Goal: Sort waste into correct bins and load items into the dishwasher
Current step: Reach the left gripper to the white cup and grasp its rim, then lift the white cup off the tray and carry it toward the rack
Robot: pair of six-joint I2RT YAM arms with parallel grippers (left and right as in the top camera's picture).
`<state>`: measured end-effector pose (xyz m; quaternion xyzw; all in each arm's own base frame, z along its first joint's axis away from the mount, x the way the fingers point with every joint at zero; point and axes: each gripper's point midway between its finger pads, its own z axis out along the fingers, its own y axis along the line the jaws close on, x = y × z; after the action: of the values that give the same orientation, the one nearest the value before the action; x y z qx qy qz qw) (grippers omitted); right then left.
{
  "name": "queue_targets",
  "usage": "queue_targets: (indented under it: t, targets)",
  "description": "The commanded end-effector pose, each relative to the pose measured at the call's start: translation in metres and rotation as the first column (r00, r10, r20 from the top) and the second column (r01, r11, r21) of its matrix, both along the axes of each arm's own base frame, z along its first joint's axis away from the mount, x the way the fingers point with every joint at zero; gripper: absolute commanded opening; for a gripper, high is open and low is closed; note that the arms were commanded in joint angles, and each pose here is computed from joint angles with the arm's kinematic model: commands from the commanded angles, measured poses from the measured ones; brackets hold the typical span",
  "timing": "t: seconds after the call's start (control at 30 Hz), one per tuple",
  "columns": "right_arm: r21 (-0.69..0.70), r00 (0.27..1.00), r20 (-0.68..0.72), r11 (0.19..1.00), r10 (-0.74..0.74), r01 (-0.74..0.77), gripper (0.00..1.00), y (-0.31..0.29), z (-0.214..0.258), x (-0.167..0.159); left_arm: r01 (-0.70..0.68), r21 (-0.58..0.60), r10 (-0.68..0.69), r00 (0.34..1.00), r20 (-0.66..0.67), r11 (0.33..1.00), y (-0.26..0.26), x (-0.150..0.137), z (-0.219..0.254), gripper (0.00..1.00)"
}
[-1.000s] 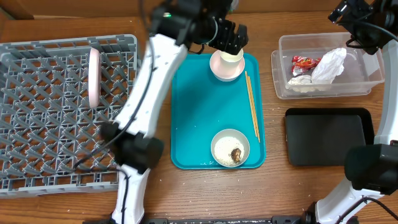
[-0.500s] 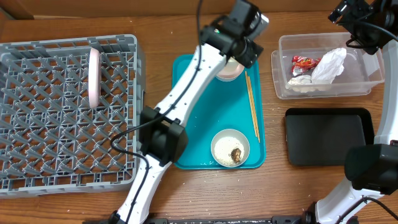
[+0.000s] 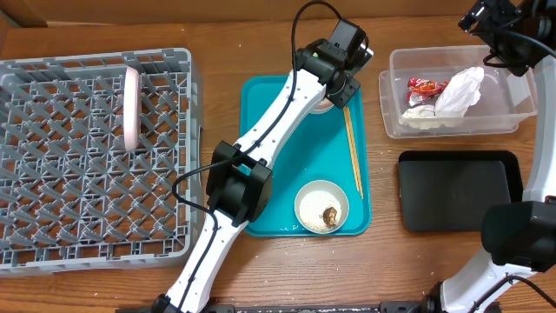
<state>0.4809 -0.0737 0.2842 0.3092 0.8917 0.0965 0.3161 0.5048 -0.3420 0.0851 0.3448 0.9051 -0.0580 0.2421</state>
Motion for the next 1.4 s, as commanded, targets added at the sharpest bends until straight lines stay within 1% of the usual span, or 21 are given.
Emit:
queue_targets:
  t: [0.0, 0.1, 0.13, 0.23, 0.3, 0.33, 0.37, 0.43, 0.5, 0.6, 0.67, 0.77, 0.9, 1.0, 1.1, 1.13, 1.17, 1.2, 1.27, 1.3, 1.37]
  targets:
    - [-0.003, 0.999, 0.032, 1.0, -0.01, 0.011, 1.0, -0.001, 0.013, -0.002, -0.018, 0.023, 0.018, 1.0, -0.021, 1.0, 0.006, 0.001, -0.014, 0.42]
    - [-0.003, 0.999, 0.032, 1.0, -0.011, 0.011, 1.0, -0.001, 0.013, -0.002, -0.033, 0.027, 0.034, 0.999, -0.038, 0.999, 0.007, 0.0, -0.022, 0.4]
    - [-0.003, 0.999, 0.032, 1.0, -0.011, 0.011, 1.0, -0.001, 0.013, -0.002, -0.034, 0.027, 0.035, 0.999, -0.039, 0.999, 0.007, 0.0, -0.023, 0.33]
    - [-0.003, 0.999, 0.032, 1.0, -0.01, 0.011, 1.0, -0.001, 0.013, -0.002, -0.039, 0.019, 0.039, 0.999, -0.03, 0.999, 0.006, 0.003, -0.022, 0.19]
    - [-0.003, 0.999, 0.032, 1.0, -0.01, 0.011, 1.0, -0.001, 0.013, -0.002, -0.044, 0.018, 0.044, 0.999, -0.021, 0.999, 0.007, 0.005, -0.021, 0.11]
    - [-0.003, 0.999, 0.032, 1.0, -0.01, 0.011, 1.0, -0.001, 0.013, -0.002, -0.068, 0.026, 0.068, 0.998, -0.012, 0.997, 0.009, 0.007, -0.021, 0.06]
    - [-0.003, 0.999, 0.032, 1.0, -0.011, 0.011, 1.0, -0.001, 0.013, -0.002, -0.09, 0.035, 0.091, 0.996, -0.002, 0.995, 0.013, 0.01, -0.02, 0.04]
    - [-0.003, 0.999, 0.032, 1.0, -0.01, 0.011, 1.0, -0.001, 0.013, -0.002, -0.139, 0.05, 0.138, 0.99, 0.024, 0.989, 0.019, 0.014, -0.015, 0.04]
    - [-0.003, 0.999, 0.032, 1.0, -0.01, 0.011, 1.0, -0.001, 0.013, -0.002, -0.178, 0.044, 0.176, 0.983, 0.055, 0.983, 0.023, 0.018, 0.0, 0.04]
    - [-0.003, 0.999, 0.032, 1.0, -0.01, 0.011, 1.0, -0.001, 0.013, -0.002, -0.213, -0.016, 0.213, 0.973, 0.087, 0.977, 0.023, 0.019, 0.037, 0.04]
    - [-0.003, 0.999, 0.032, 1.0, -0.01, 0.011, 1.0, -0.001, 0.013, -0.002, -0.244, -0.081, 0.252, 0.961, 0.112, 0.966, 0.024, 0.017, 0.073, 0.04]
    - [-0.003, 0.999, 0.032, 1.0, -0.01, 0.011, 1.0, -0.001, 0.013, -0.002, -0.309, -0.208, 0.341, 0.93, 0.139, 0.928, 0.035, 0.012, 0.138, 0.04]
    - [-0.003, 0.999, 0.032, 1.0, -0.011, 0.011, 1.0, -0.001, 0.013, -0.002, -0.316, -0.363, 0.391, 0.907, 0.156, 0.877, 0.065, -0.006, 0.226, 0.04]
    - [-0.003, 0.999, 0.032, 1.0, -0.01, 0.011, 1.0, -0.001, 0.013, -0.002, -0.375, -0.445, 0.483, 0.861, 0.158, 0.813, 0.114, -0.02, 0.282, 0.04]
    - [-0.003, 0.999, 0.032, 1.0, -0.01, 0.011, 1.0, -0.001, 0.013, -0.002, -0.475, -0.499, 0.598, 0.793, 0.114, 0.725, 0.182, -0.035, 0.316, 0.04]
    - [-0.003, 0.999, 0.032, 1.0, -0.01, 0.011, 1.0, -0.001, 0.013, -0.002, -0.498, -0.511, 0.62, 0.779, 0.091, 0.701, 0.201, -0.041, 0.323, 0.04]
    - [-0.003, 0.999, 0.032, 1.0, -0.011, 0.011, 1.0, -0.001, 0.013, -0.002, -0.529, -0.528, 0.646, 0.762, 0.05, 0.665, 0.233, -0.051, 0.33, 0.04]
    - [-0.003, 0.999, 0.032, 1.0, -0.01, 0.011, 1.0, -0.001, 0.013, -0.002, -0.54, -0.534, 0.654, 0.756, 0.032, 0.651, 0.244, -0.054, 0.332, 0.04]
    - [-0.003, 0.999, 0.032, 1.0, -0.01, 0.011, 1.0, -0.001, 0.013, -0.002, -0.593, -0.554, 0.695, 0.718, -0.035, 0.584, 0.292, -0.065, 0.336, 0.04]
    - [-0.003, 0.999, 0.032, 1.0, -0.01, 0.011, 1.0, -0.001, 0.013, -0.002, -0.64, -0.569, 0.727, 0.679, -0.104, 0.516, 0.332, -0.071, 0.333, 0.04]
    - [-0.003, 0.999, 0.032, 1.0, -0.01, 0.011, 1.0, -0.001, 0.013, -0.002, -0.685, -0.587, 0.747, 0.637, -0.193, 0.432, 0.373, -0.077, 0.326, 0.04]
